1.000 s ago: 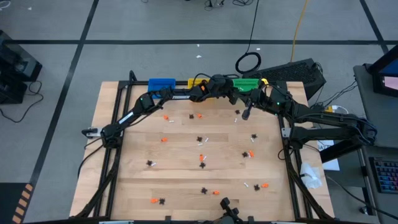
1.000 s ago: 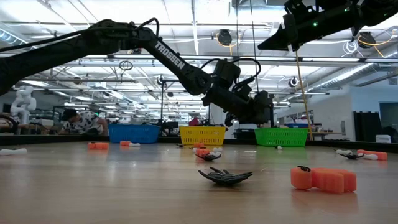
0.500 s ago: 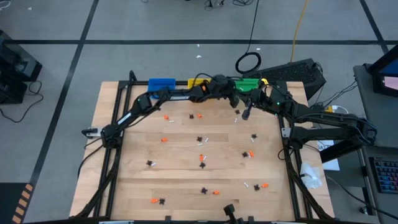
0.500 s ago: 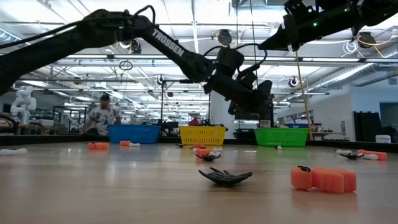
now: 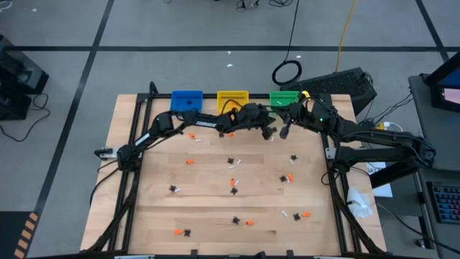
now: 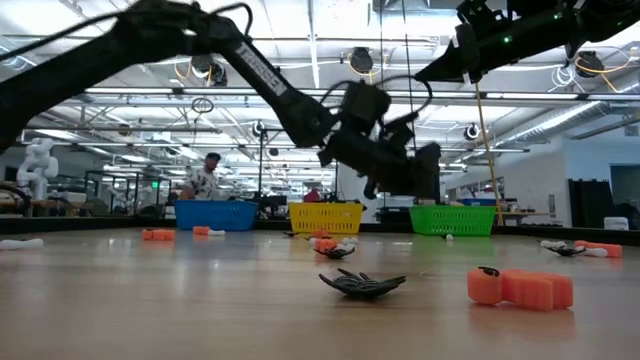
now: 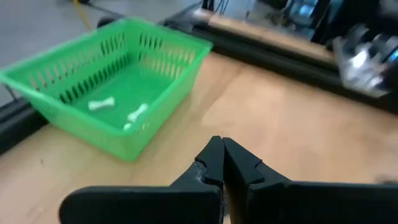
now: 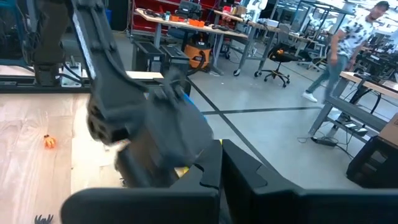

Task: Sort Halloween decoration
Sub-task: Put the black spider toy into the blue bin

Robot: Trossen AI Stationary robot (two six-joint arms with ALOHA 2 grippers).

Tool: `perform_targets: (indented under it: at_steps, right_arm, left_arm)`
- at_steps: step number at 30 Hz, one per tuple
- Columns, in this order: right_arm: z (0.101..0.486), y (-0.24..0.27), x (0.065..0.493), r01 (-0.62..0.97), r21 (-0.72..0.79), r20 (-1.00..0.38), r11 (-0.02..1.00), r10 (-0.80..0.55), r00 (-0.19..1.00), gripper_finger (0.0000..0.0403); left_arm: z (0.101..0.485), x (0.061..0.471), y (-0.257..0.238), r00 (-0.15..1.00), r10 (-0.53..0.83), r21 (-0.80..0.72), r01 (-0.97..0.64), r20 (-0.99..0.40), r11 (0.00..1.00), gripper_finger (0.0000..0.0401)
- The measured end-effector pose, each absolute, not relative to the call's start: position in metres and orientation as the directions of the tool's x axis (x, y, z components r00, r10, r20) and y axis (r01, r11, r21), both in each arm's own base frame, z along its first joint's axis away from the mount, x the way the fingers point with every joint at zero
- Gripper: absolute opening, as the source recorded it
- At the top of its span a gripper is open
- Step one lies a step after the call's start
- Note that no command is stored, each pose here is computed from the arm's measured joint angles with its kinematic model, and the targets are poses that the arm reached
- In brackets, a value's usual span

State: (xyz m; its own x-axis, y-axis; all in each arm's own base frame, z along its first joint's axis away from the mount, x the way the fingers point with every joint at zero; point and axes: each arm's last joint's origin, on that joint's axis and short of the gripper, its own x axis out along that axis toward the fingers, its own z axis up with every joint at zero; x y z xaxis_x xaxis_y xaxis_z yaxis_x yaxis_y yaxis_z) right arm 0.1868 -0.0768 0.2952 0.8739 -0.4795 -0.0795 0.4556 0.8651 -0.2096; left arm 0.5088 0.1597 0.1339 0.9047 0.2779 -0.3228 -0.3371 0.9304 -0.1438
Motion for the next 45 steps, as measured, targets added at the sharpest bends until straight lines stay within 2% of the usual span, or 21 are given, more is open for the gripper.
perform_targets:
  at_steps: [6,11,14,18,20,22,26,29,33,36,39,45]
  right_arm:
    - [0.295,-0.077,0.187,0.458,-0.203,-0.082,0.866,-0.481,0.873,0.0]
    - [0.29,-0.078,0.19,0.458,-0.165,-0.119,0.874,-0.479,0.87,0.0]
    - [0.283,-0.08,0.196,0.454,-0.164,-0.152,0.876,-0.477,0.866,0.0]
    - [0.279,-0.084,0.206,0.451,-0.161,-0.181,0.878,-0.475,0.861,0.0]
    - [0.281,-0.086,0.212,0.452,-0.148,-0.193,0.88,-0.474,0.859,0.0]
    - [0.282,-0.088,0.218,0.445,-0.13,-0.233,0.886,-0.464,0.855,0.0]
    - [0.273,-0.086,0.226,0.418,-0.116,-0.416,0.901,-0.426,0.803,0.0]
    - [0.27,-0.079,0.232,0.369,-0.067,-0.532,0.927,-0.346,0.773,0.0002]
    - [0.268,-0.057,0.236,0.297,0.049,-0.635,0.954,-0.2,0.746,0.0023]
    - [0.263,-0.038,0.232,0.282,0.089,-0.735,0.955,-0.128,0.666,0.0048]
    - [0.255,-0.022,0.225,0.305,0.127,-0.817,0.944,-0.074,0.571,0.0079]
    - [0.239,0.002,0.221,0.335,0.137,-0.908,0.932,-0.017,0.419,0.0139]
  left_arm:
    - [0.137,0.48,0.135,0.93,0.255,-0.119,-0.294,-0.265,0.948,0.0]
    - [0.161,0.446,0.117,0.949,0.239,-0.061,-0.256,-0.207,0.965,0.0]
    - [0.155,0.423,0.108,0.941,0.231,-0.026,-0.245,-0.245,0.969,0.0]
    - [0.162,0.393,0.097,0.96,0.219,-0.02,-0.226,-0.173,0.974,0.0]
    - [0.156,0.375,0.094,0.958,0.222,-0.02,-0.229,-0.183,0.973,0.0]
    - [0.146,0.358,0.09,0.954,0.221,-0.02,-0.23,-0.202,0.973,0.0]
    - [0.146,0.331,0.08,0.963,0.202,0.006,-0.205,-0.176,0.979,0.0]
    - [0.137,0.31,0.073,0.952,0.194,0.042,-0.189,-0.236,0.981,0.0]
    - [0.14,0.29,0.062,0.961,0.175,0.059,-0.166,-0.213,0.984,0.0]
    - [0.138,0.276,0.054,0.966,0.159,0.06,-0.15,-0.206,0.987,0.0]
    - [0.138,0.267,0.049,0.974,0.147,0.062,-0.138,-0.172,0.988,0.0]
    - [0.125,0.253,0.039,0.97,0.122,0.055,-0.113,-0.211,0.992,0.0]
